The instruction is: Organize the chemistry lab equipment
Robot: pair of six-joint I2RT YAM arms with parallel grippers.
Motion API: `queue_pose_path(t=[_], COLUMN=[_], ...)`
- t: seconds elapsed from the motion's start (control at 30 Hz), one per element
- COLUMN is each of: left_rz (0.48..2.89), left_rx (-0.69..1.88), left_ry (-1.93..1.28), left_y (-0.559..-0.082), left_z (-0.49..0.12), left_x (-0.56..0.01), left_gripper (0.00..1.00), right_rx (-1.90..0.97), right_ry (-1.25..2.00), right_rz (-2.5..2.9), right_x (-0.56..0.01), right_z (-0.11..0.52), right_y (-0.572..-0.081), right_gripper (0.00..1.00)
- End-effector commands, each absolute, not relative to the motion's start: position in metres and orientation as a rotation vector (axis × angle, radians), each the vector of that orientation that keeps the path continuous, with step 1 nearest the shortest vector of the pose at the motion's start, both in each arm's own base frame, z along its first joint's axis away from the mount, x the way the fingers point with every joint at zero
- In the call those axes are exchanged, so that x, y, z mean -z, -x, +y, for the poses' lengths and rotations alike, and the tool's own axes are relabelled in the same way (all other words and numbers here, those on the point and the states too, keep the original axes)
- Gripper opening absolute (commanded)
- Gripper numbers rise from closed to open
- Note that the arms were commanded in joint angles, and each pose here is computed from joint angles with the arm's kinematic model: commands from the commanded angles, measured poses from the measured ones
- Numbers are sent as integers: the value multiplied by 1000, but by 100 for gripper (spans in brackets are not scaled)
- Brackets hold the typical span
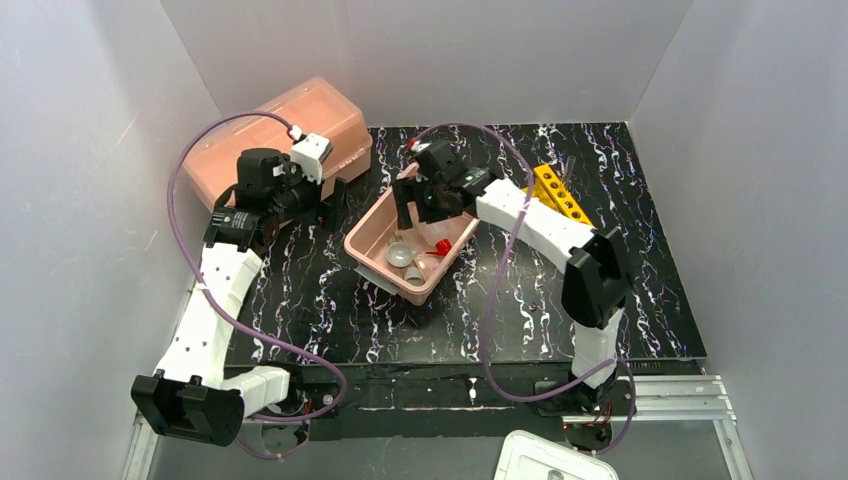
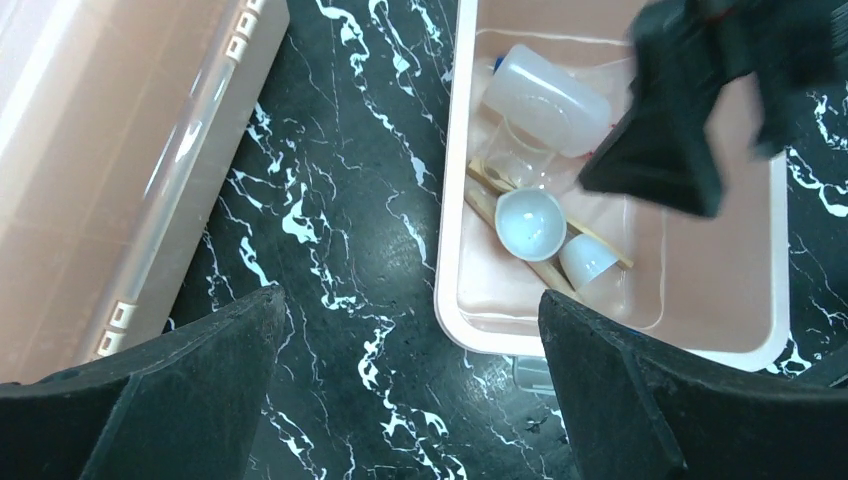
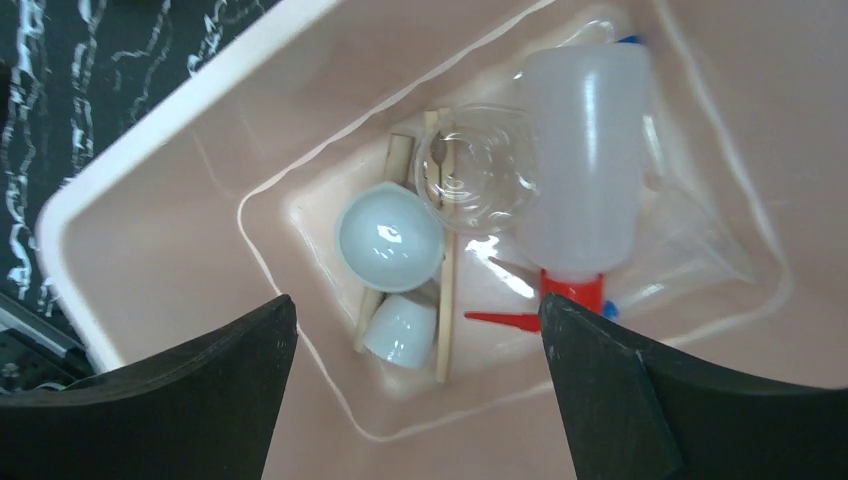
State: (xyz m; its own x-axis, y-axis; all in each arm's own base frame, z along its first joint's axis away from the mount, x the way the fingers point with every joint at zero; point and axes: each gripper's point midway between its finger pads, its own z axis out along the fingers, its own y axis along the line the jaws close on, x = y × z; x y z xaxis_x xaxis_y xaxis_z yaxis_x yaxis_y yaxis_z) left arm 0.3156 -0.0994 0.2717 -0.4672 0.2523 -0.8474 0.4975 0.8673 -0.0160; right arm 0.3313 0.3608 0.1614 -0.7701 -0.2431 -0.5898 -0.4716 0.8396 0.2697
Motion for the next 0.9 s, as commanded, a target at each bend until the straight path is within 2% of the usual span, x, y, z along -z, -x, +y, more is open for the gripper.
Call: queue_pose_path(t=[0.0, 0.23, 0.63, 0.87], left_rz=[2094, 2134, 2074, 2009], left_rx=[325, 271, 142, 151], left_ry=[-490, -358, -321, -369], left_y=[-304, -311, -309, -319], left_z=[-95, -83, -62, -65], left_x=[-268, -229, -146, -114], left_gripper=[98, 98, 98, 99], right_rx=[-566, -492, 23, 309], right_ry=[433, 265, -390, -428], right_rz=[2265, 2126, 1981, 1744], right_x=[-248, -274, -230, -198], right_z=[320, 219, 5, -48], right_y=[-337, -308, -279, -278], right_gripper=[98, 99, 98, 98])
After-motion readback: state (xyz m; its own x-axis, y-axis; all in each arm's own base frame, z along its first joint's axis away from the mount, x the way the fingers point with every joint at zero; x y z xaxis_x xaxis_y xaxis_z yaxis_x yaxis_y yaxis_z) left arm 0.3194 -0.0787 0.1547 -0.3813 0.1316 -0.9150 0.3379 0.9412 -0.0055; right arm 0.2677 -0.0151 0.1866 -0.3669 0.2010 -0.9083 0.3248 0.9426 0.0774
